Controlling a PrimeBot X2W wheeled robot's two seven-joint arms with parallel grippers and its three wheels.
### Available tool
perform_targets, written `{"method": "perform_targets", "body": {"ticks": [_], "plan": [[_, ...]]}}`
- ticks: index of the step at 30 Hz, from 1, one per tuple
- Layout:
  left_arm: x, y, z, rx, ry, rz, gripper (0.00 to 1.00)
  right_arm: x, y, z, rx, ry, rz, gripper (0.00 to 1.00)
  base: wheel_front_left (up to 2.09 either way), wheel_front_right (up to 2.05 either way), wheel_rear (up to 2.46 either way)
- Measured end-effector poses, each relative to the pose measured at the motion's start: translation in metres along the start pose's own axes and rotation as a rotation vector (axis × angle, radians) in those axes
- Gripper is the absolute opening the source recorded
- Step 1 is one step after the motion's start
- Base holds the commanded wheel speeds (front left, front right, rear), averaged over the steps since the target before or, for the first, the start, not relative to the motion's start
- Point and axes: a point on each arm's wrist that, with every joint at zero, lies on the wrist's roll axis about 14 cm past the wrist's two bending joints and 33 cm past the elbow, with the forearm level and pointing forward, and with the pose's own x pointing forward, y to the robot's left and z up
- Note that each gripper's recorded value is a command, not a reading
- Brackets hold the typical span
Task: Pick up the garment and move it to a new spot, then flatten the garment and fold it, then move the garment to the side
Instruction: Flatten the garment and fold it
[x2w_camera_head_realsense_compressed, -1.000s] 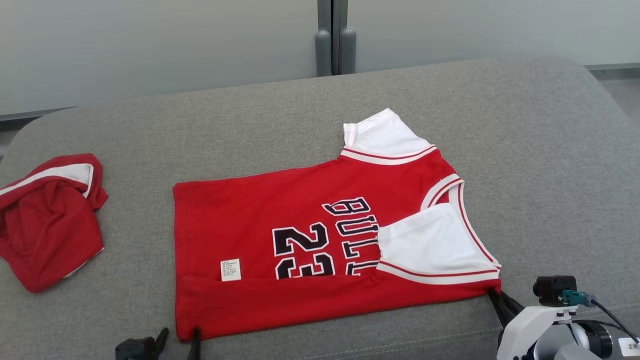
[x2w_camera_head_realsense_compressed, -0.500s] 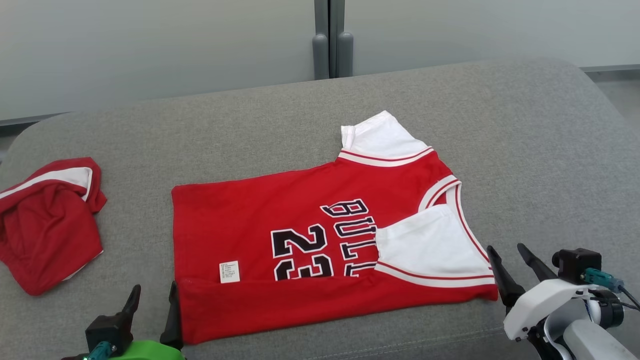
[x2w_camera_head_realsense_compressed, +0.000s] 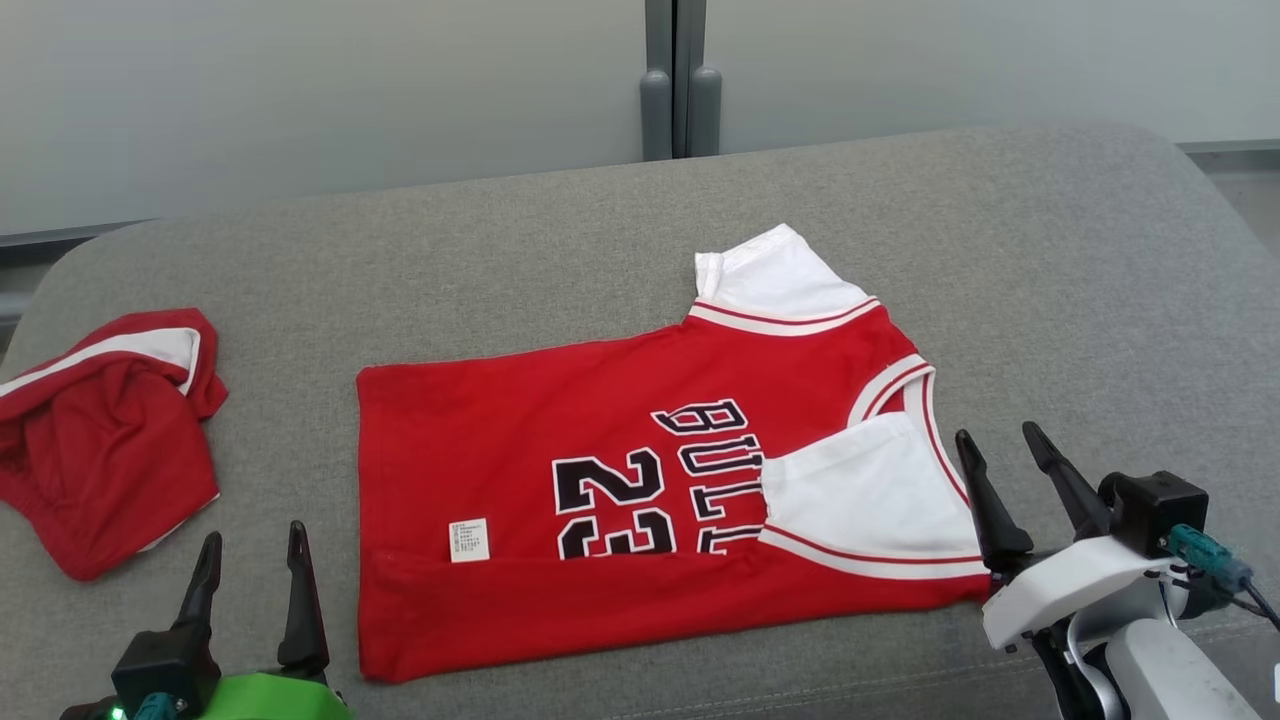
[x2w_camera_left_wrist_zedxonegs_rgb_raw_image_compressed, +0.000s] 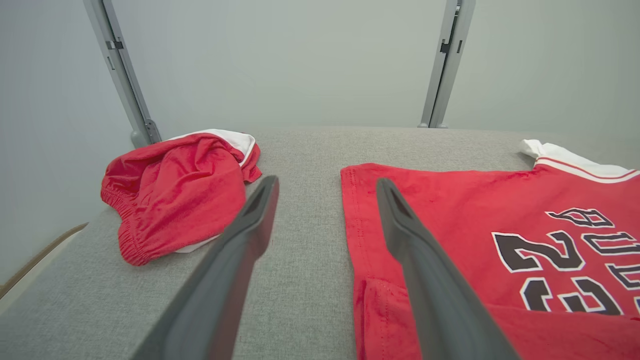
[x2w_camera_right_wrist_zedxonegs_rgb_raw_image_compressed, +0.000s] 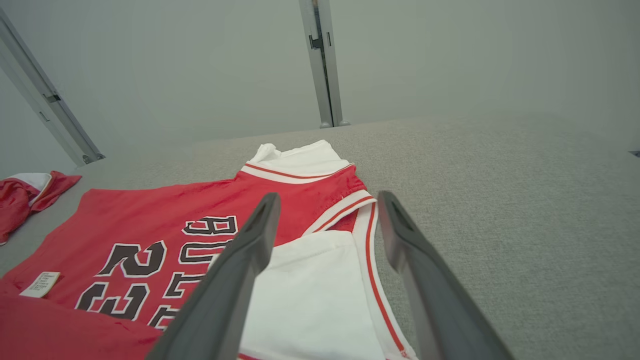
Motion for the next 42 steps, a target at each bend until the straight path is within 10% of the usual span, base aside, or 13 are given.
{"method": "perform_targets", "body": {"ticks": [42], "plan": [[-0.01,-0.007,0.016,0.063,-0.05,-0.091,1.0,-0.012,0.009,0.004,-0.098,-0.027,0.018,1.0,0.0,0.0,0.0]]}}
